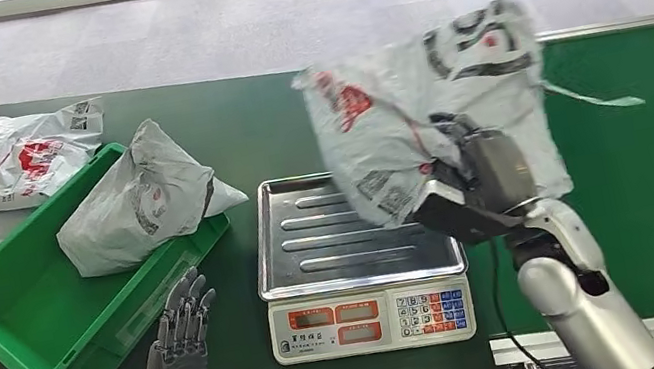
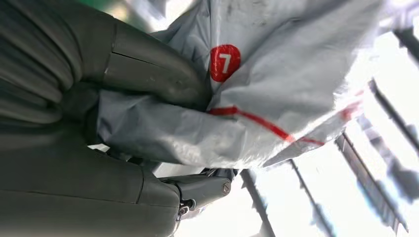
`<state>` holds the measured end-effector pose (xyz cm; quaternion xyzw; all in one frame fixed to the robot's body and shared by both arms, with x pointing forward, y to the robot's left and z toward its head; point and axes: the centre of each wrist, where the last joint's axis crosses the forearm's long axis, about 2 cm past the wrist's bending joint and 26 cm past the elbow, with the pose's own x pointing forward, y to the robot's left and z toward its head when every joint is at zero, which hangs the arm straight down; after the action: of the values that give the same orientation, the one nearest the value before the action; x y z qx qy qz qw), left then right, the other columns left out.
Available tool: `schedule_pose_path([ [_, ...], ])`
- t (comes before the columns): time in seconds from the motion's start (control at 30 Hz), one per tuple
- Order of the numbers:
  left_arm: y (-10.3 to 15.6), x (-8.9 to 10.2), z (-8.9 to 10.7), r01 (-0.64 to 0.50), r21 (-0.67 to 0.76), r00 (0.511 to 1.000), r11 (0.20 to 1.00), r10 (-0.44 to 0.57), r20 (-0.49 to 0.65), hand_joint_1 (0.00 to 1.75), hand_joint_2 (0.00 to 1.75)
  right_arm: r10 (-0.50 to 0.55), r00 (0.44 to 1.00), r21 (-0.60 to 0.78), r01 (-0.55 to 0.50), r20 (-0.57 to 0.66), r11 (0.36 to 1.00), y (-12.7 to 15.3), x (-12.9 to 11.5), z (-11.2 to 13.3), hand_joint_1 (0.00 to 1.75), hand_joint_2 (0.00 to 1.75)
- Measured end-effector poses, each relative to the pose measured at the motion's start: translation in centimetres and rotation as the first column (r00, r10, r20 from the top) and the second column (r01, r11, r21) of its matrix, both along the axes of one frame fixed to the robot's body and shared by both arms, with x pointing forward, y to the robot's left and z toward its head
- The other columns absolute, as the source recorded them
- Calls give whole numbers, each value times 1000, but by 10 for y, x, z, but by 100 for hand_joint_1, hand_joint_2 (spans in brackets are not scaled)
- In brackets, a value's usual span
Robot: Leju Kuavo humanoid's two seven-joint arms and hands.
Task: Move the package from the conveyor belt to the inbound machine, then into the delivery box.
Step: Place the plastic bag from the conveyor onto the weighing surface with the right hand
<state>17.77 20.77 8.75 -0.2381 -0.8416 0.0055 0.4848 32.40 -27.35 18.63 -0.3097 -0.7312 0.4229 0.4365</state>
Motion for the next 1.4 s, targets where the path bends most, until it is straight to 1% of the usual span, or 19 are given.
schedule_pose_path([
  [0.03,3,0,0,-30,4,1000,1000,30,-7,0,175,63,996,-39,-65,-60,997,34,6,-5,175,175],
  [0.07,8,-1,0,-51,3,999,999,51,-15,0,175,99,990,-53,-105,-97,993,58,9,-10,175,175],
  [0.17,20,1,0,-82,5,996,997,82,-22,0,175,197,969,-71,-209,-149,975,107,15,-12,175,175],
  [0.23,24,0,0,-90,9,996,996,90,-26,0,175,237,958,-82,-253,-163,964,124,20,-9,175,175],
  [0.37,28,-2,-2,-102,17,994,995,103,-33,0,175,281,942,-106,-304,-184,947,140,26,-4,173,175],
  [0.4,28,-2,-2,-103,19,994,994,104,-34,0,175,288,938,-113,-313,-193,943,143,28,-2,130,175],
  [0.5,27,-3,-3,-104,21,994,994,104,-37,0,175,288,929,-137,-325,-231,936,148,33,0,0,44],
  [0.53,27,-3,-3,-103,22,994,994,104,-40,0,175,281,927,-148,-323,-248,935,150,34,1,0,0],
  [0.67,27,-3,-3,-99,26,994,995,101,-52,0,175,241,910,-196,-318,-338,928,152,39,-5,0,0],
  [0.8,27,-4,-3,-96,27,994,995,97,-57,0,175,307,865,-122,-382,-397,916,153,39,-11,0,175],
  [0.9,27,-3,-2,-92,30,995,995,93,-46,0,175,417,794,9,-461,-442,887,152,34,-10,0,175],
  [0.97,29,-1,0,-96,43,995,994,98,-29,0,175,489,758,91,-502,-432,860,149,29,-6,0,175],
  [1.03,30,2,3,-103,55,995,993,103,-11,0,175,527,747,130,-523,-405,842,146,25,0,0,175],
  [1.13,31,5,7,-112,70,994,991,112,9,0,175,550,750,143,-539,-368,830,142,20,7,0,175],
  [1.2,33,6,10,-155,115,988,981,152,33,0,175,582,754,187,-551,-305,813,139,15,10,0,175],
  [1.27,34,9,17,-233,189,972,954,221,83,0,175,626,763,289,-569,-162,770,134,5,15,0,175],
  [1.3,35,12,22,-274,227,961,935,254,114,0,175,634,771,348,-580,-57,736,130,-2,19,0,175],
  [1.37,34,20,36,-351,296,934,888,308,183,0,175,584,790,438,-600,189,670,117,-18,32,0,175],
  [1.4,33,26,44,-385,325,919,864,329,215,0,175,517,796,460,-605,316,650,109,-27,40,0,175],
])
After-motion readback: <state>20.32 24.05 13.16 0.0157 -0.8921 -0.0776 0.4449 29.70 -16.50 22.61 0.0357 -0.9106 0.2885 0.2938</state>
